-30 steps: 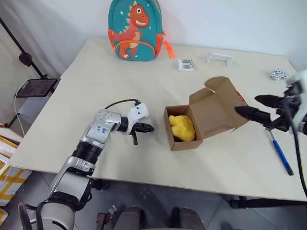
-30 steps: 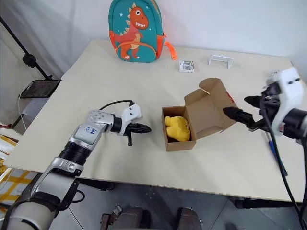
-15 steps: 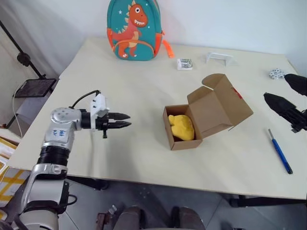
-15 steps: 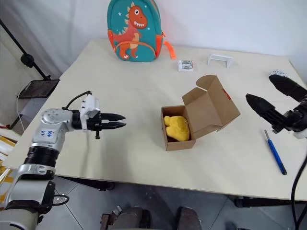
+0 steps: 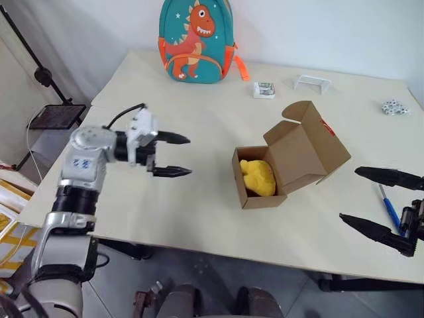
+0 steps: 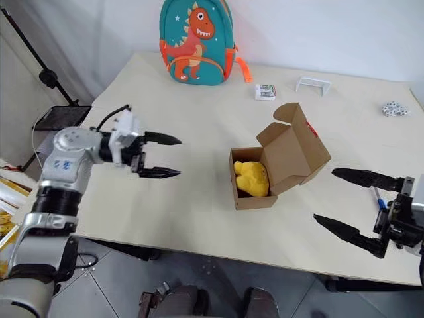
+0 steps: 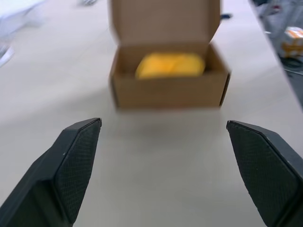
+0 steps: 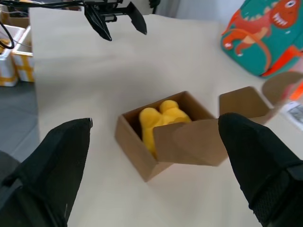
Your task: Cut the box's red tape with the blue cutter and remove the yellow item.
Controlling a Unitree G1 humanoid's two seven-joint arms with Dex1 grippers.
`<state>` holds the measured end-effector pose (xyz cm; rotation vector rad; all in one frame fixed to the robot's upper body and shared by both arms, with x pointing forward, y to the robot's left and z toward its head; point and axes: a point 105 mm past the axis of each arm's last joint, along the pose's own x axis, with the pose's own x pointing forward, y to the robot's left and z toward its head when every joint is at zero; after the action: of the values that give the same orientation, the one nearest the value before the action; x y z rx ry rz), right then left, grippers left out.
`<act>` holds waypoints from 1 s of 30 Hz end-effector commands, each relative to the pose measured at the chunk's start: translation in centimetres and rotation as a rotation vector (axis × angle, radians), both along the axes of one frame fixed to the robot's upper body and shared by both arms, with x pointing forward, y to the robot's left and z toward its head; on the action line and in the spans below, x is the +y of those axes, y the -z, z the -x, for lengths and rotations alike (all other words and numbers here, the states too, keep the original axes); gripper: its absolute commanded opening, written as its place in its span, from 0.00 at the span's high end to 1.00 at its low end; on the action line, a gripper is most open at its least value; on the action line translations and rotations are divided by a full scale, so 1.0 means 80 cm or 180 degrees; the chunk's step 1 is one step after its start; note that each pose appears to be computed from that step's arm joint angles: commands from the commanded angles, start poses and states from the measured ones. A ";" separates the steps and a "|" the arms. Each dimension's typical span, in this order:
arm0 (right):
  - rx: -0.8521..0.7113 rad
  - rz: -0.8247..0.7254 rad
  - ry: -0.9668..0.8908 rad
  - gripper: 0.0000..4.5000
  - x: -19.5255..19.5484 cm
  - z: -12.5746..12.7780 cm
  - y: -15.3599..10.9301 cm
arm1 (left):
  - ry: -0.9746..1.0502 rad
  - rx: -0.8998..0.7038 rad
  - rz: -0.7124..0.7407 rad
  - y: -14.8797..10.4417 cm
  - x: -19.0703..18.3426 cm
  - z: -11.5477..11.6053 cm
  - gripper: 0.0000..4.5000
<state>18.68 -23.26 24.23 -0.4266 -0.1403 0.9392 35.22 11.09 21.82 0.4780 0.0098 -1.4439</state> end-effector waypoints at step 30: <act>-0.0423 -0.0010 -0.0257 0.00 0.064 0.015 -0.038 | 0.0418 -0.0665 -0.1346 0.063 -0.223 -0.015 0.26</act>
<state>17.72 -18.52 26.84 -0.4682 -0.2634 0.9826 36.66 -6.28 16.42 0.9824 0.1475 -1.5070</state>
